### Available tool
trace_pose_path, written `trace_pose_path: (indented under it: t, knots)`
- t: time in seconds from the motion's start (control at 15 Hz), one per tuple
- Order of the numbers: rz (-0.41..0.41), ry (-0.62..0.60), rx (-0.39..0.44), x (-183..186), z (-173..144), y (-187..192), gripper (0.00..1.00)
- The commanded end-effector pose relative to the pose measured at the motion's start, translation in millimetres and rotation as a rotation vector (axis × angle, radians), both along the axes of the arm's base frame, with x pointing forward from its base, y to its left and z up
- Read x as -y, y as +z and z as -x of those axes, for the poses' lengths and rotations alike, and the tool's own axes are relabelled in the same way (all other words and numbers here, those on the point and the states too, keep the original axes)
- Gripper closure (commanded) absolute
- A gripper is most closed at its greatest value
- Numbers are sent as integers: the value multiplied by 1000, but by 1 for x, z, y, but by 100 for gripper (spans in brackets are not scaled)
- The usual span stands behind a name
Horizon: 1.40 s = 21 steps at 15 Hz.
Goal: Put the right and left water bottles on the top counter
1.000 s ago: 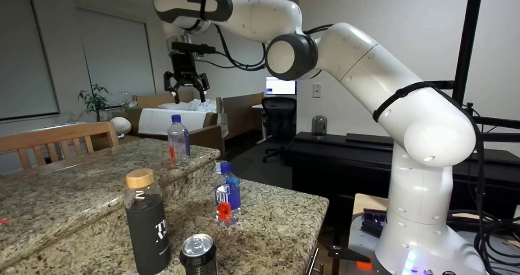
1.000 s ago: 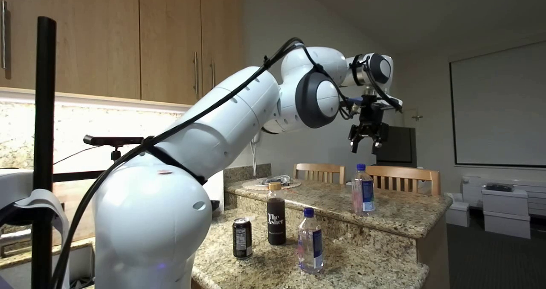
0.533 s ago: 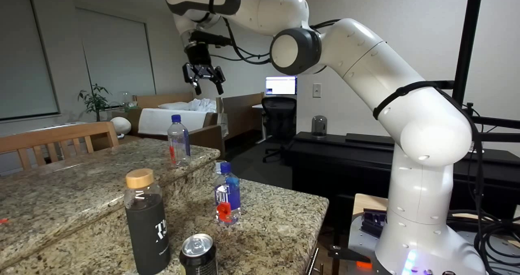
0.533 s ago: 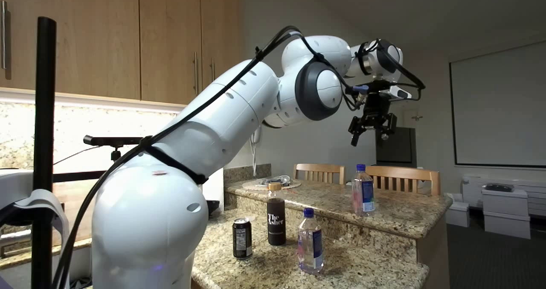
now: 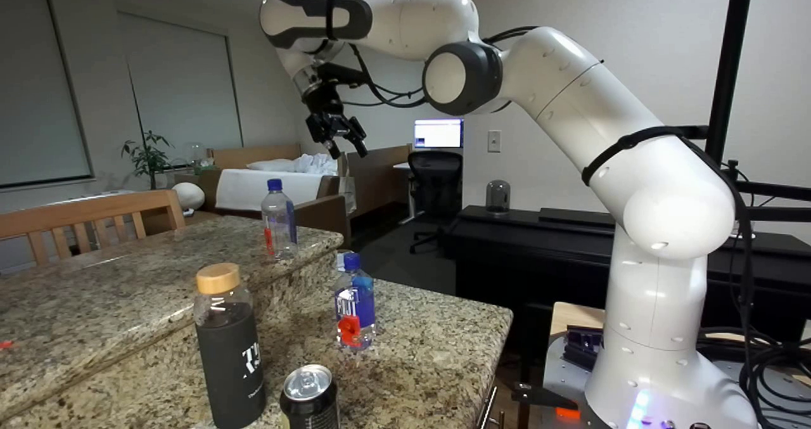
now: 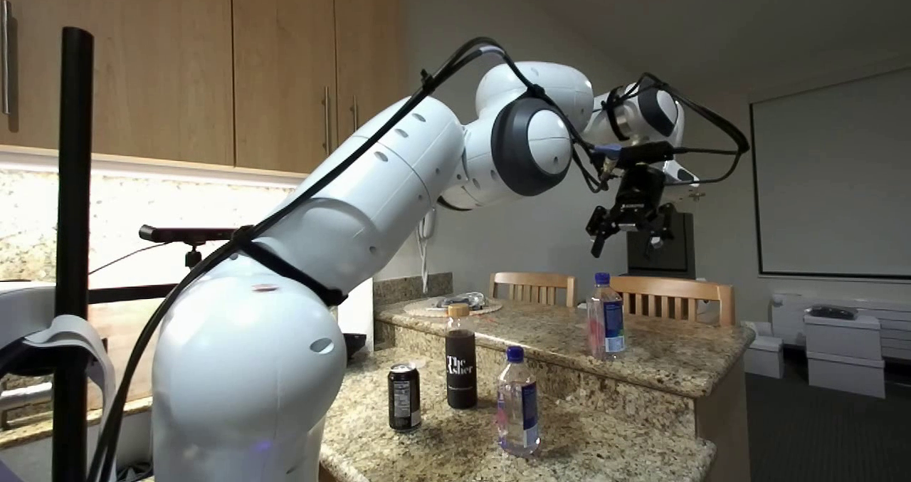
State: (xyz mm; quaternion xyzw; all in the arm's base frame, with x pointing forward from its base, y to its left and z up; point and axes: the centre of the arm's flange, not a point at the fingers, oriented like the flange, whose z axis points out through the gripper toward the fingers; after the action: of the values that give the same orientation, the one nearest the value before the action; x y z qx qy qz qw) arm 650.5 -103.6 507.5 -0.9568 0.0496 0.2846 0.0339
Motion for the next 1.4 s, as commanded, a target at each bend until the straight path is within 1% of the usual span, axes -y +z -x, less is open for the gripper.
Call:
trace_pose_path:
  t: [0.0,0.27,0.33,0.53,0.93,1.2,1.33]
  knots:
    - [2,6,-14,1,1,-3,0]
    - [2,9,-25,-1,4,-2,0]
    - [13,9,-33,-3,6,-7,0]
    - [18,41,3,-10,31,-7,0]
    - [32,85,56,-16,56,4,0]
    - [9,114,90,-20,78,-8,0]
    - [-5,136,118,-20,81,-14,0]
